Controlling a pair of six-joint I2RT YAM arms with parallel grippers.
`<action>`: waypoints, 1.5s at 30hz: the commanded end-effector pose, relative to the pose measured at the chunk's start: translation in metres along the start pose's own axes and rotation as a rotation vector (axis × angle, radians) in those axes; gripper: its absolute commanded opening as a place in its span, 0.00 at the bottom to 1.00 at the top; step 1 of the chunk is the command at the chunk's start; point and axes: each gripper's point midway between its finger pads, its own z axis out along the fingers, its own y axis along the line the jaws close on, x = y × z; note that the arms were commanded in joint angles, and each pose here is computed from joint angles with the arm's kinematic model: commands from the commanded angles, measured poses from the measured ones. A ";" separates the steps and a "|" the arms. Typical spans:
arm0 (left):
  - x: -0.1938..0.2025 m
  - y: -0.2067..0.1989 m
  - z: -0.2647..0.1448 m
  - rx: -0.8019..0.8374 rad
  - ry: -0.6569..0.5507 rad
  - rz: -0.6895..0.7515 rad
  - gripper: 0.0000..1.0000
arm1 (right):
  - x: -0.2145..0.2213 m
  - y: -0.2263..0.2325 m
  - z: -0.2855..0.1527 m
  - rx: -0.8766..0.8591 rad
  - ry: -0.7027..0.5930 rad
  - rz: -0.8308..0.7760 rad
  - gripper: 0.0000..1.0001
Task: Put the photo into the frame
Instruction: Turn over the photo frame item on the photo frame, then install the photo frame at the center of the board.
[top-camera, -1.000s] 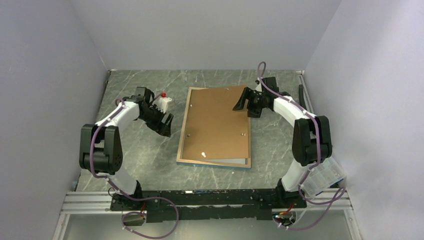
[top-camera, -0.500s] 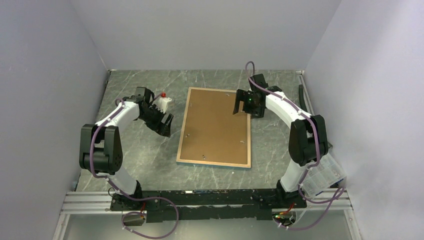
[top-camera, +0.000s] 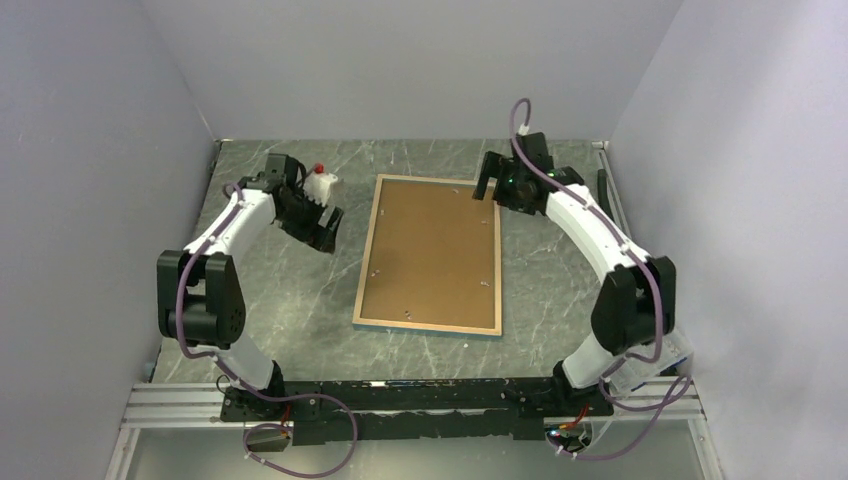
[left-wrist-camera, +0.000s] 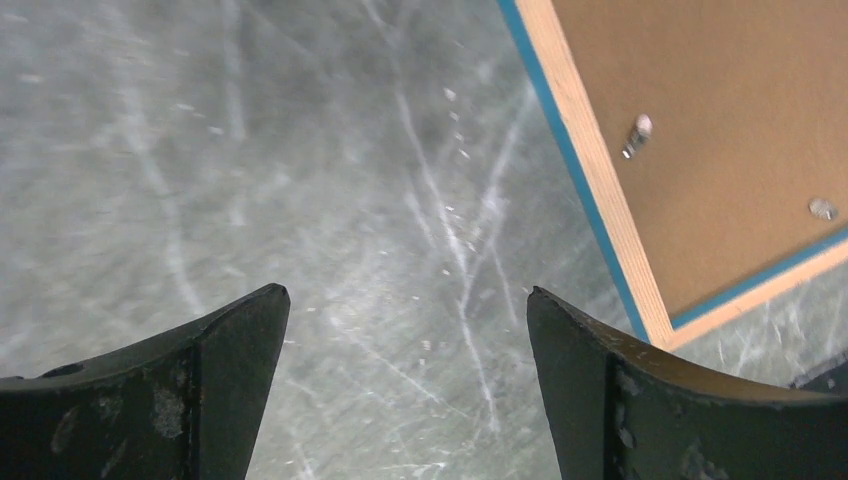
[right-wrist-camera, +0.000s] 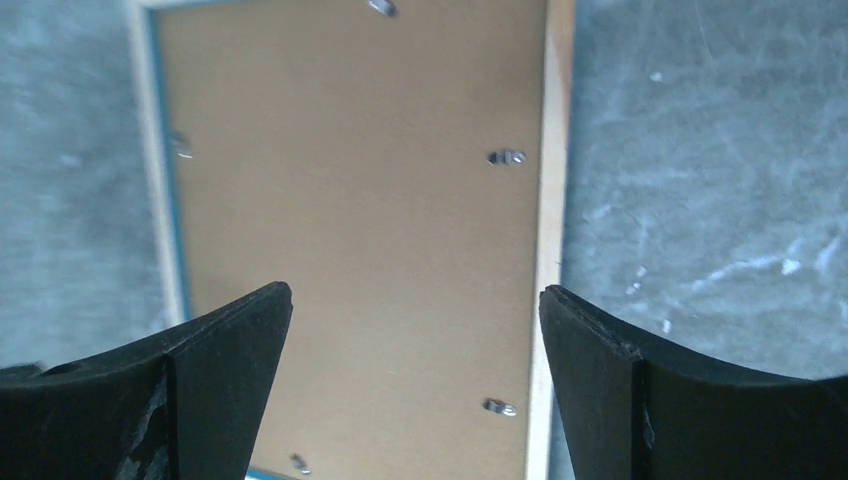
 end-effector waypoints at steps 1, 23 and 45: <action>-0.027 0.027 -0.018 -0.152 -0.020 -0.064 0.95 | -0.030 0.028 -0.025 -0.238 -0.119 0.120 0.97; -0.024 -0.055 0.045 0.417 -0.033 -0.324 0.47 | 0.165 0.213 0.014 -0.662 0.244 -0.023 0.74; -0.006 -0.062 0.076 0.525 0.033 -0.366 0.21 | 0.200 0.233 0.053 -0.719 0.354 0.024 0.61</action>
